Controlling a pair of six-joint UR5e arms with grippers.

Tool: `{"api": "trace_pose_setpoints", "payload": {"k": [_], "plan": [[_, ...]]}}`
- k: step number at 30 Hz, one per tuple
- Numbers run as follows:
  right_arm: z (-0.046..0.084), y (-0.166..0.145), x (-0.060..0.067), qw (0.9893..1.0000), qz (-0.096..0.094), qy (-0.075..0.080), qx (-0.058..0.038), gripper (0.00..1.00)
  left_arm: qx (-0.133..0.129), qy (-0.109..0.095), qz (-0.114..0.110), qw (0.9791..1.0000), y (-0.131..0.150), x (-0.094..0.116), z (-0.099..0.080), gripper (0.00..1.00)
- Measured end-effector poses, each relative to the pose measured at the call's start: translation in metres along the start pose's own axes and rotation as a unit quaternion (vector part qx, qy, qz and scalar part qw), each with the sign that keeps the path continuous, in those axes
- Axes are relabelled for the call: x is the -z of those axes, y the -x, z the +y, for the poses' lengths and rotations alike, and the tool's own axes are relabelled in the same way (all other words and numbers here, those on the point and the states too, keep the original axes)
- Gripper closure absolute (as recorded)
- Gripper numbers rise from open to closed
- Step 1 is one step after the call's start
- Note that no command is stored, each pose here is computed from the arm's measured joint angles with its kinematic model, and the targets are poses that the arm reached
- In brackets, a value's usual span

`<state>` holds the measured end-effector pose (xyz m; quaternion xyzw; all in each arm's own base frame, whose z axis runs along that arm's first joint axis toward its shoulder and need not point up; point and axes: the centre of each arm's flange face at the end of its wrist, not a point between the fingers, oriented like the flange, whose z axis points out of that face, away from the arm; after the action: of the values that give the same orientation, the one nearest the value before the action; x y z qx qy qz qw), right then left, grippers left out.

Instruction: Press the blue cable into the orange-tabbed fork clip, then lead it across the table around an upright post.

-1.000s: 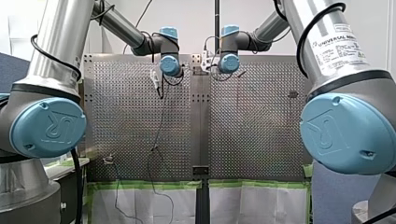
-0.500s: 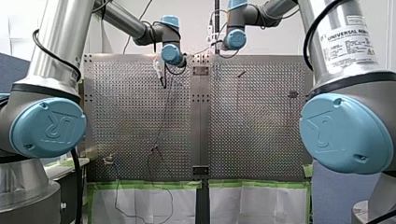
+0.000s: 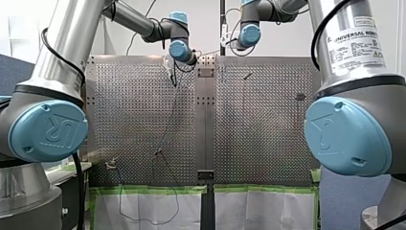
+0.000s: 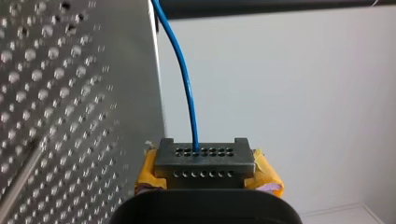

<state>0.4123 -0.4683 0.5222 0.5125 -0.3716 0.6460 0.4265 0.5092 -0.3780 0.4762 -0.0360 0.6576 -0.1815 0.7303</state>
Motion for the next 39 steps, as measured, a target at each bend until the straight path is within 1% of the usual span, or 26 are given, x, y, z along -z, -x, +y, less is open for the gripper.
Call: {"api": "trace_pose_setpoints", "payload": {"k": [4, 7, 9, 12, 14, 18, 22, 24, 28, 32, 36, 39], "plan": [[0.013, 0.002, -0.003, 0.9999, -0.007, 0.011, 0.0086, 1.00, 0.001, -0.009, 0.010, 0.9999, -0.010, -0.008, -0.009, 1.00], [0.025, 0.003, -0.006, 0.9997, -0.010, 0.021, 0.0130, 1.00, 0.009, -0.015, 0.008, 0.9998, -0.008, -0.013, -0.016, 1.00], [0.033, 0.003, -0.009, 0.9995, -0.011, 0.027, 0.0149, 1.00, 0.014, -0.020, 0.008, 0.9997, -0.008, -0.016, -0.020, 1.00], [0.043, 0.004, -0.012, 0.9992, -0.011, 0.036, 0.0168, 1.00, 0.017, -0.025, 0.018, 0.9994, -0.014, -0.021, -0.028, 1.00], [0.048, 0.004, -0.013, 0.9990, -0.012, 0.040, 0.0180, 1.00, 0.017, -0.028, 0.023, 0.9992, -0.018, -0.024, -0.033, 1.00], [0.061, 0.005, -0.016, 0.9985, -0.013, 0.050, 0.0206, 1.00, 0.023, -0.037, 0.025, 0.9988, -0.019, -0.029, -0.045, 1.00], [0.073, 0.005, -0.019, 0.9979, -0.013, 0.060, 0.0222, 1.00, 0.025, -0.044, 0.035, 0.9981, -0.029, -0.035, -0.057, 1.00], [0.079, 0.007, -0.021, 0.9976, -0.014, 0.064, 0.0230, 1.00, 0.028, -0.049, 0.033, 0.9979, -0.027, -0.037, -0.062, 1.00], [0.089, 0.009, -0.023, 0.9971, -0.016, 0.071, 0.0238, 1.00, 0.040, -0.060, 0.020, 0.9972, -0.017, -0.043, -0.072, 1.00], [0.098, 0.011, -0.025, 0.9966, -0.017, 0.077, 0.0244, 1.00, 0.046, -0.071, 0.016, 0.9963, -0.015, -0.047, -0.082, 1.00], [0.109, 0.013, -0.027, 0.9959, -0.018, 0.085, 0.0271, 1.00, 0.048, -0.077, 0.018, 0.9957, -0.020, -0.052, -0.091, 1.00], [0.118, 0.014, -0.029, 0.9953, -0.019, 0.090, 0.0289, 1.00, 0.047, -0.081, 0.027, 0.9953, -0.029, -0.053, -0.098, 1.00]]}}
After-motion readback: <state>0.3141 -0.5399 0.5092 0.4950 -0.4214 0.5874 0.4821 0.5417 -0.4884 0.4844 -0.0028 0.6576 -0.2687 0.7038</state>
